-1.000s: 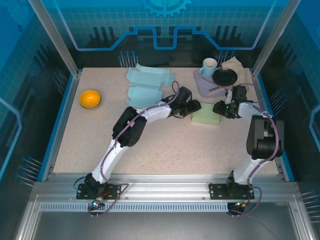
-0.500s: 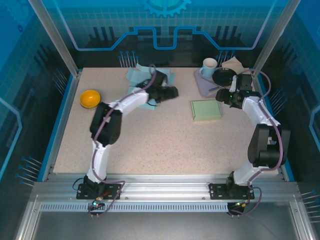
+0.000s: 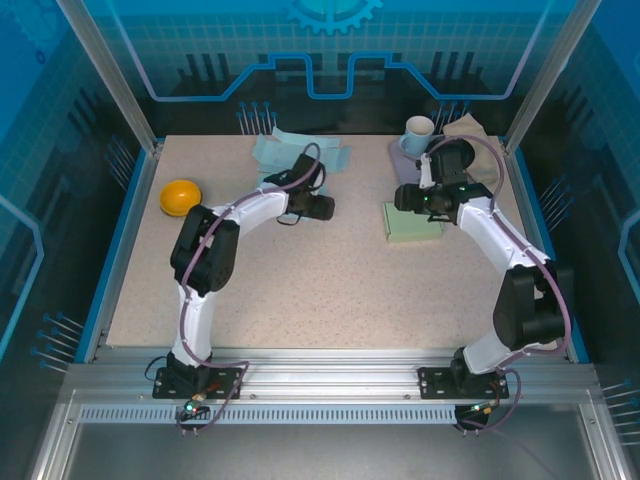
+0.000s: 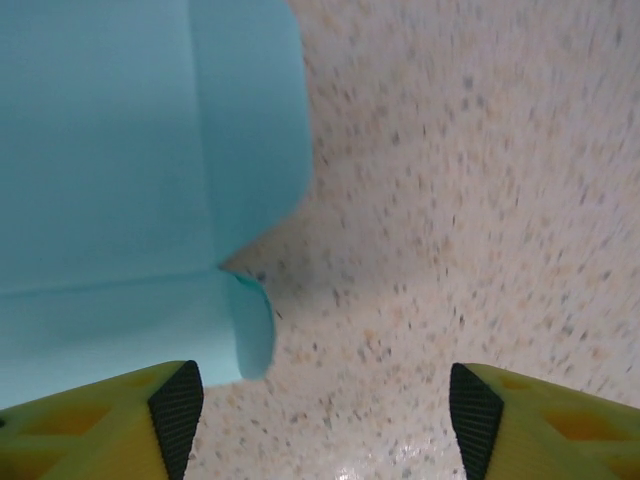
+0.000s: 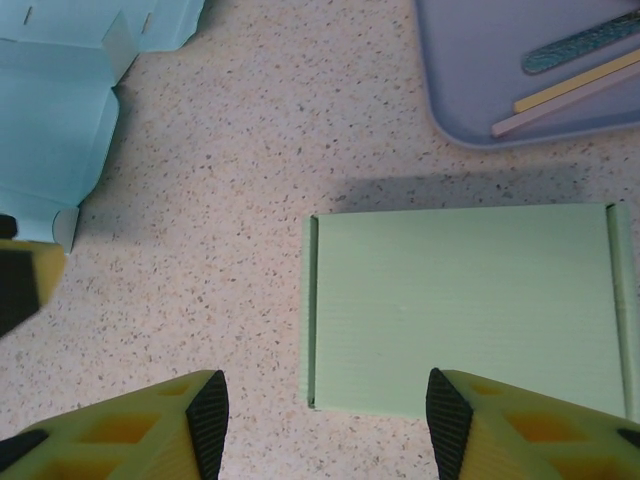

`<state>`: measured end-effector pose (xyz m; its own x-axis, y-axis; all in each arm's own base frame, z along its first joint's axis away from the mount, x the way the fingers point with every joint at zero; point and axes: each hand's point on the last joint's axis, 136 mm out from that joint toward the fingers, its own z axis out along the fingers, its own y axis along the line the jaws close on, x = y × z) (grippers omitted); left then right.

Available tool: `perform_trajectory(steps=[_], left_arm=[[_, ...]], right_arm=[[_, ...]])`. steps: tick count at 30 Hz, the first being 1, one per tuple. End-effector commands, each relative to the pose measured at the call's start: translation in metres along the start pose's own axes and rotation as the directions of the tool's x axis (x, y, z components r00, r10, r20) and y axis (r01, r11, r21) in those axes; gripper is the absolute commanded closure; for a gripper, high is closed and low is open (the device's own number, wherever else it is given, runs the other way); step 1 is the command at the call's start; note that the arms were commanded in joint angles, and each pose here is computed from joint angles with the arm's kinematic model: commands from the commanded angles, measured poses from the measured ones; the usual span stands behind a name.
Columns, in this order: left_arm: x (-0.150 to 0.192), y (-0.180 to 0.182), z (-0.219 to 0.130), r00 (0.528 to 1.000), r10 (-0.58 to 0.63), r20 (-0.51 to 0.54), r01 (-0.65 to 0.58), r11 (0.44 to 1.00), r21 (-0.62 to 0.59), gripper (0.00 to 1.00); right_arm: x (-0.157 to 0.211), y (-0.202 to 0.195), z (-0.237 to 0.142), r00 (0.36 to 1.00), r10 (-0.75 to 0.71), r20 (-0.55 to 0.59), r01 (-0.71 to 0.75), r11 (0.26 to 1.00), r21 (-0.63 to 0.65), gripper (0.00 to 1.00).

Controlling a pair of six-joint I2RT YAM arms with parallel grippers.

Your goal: Fold the paper box

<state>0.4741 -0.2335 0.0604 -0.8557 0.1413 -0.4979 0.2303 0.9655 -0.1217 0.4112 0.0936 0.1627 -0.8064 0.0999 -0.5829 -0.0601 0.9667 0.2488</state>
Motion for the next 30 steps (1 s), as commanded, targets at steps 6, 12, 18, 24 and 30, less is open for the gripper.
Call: perform_trajectory(steps=[6, 12, 18, 24, 30], left_arm=[[0.004, 0.042, 0.026, 0.997, 0.078, -0.007, -0.078, 0.971, -0.226, 0.65], [0.003, 0.025, 0.026, 0.991, 0.135, -0.001, -0.133, 0.973, -0.191, 1.0], [0.031, 0.006, -0.055, 0.998, 0.011, 0.06, 0.0, 0.985, -0.171, 1.0], [0.136, -0.001, -0.134, 0.947, -0.316, 0.052, 0.32, 0.941, -0.109, 1.0], [0.219, -0.037, -0.154, 0.932, -0.363, 0.02, 0.363, 0.93, -0.061, 1.0]], right_arm=[[0.009, 0.024, -0.027, 0.999, -0.041, 0.009, 0.042, 0.997, -0.063, 0.43], [0.014, 0.026, -0.044, 0.998, -0.054, 0.026, 0.056, 0.996, -0.072, 0.43], [0.023, 0.027, -0.073, 0.996, -0.083, 0.038, 0.086, 0.994, -0.073, 0.43], [0.047, 0.036, -0.103, 0.997, -0.07, 0.019, 0.072, 0.99, -0.12, 0.43], [0.091, 0.062, -0.095, 0.997, -0.068, -0.034, 0.06, 0.98, -0.188, 0.42]])
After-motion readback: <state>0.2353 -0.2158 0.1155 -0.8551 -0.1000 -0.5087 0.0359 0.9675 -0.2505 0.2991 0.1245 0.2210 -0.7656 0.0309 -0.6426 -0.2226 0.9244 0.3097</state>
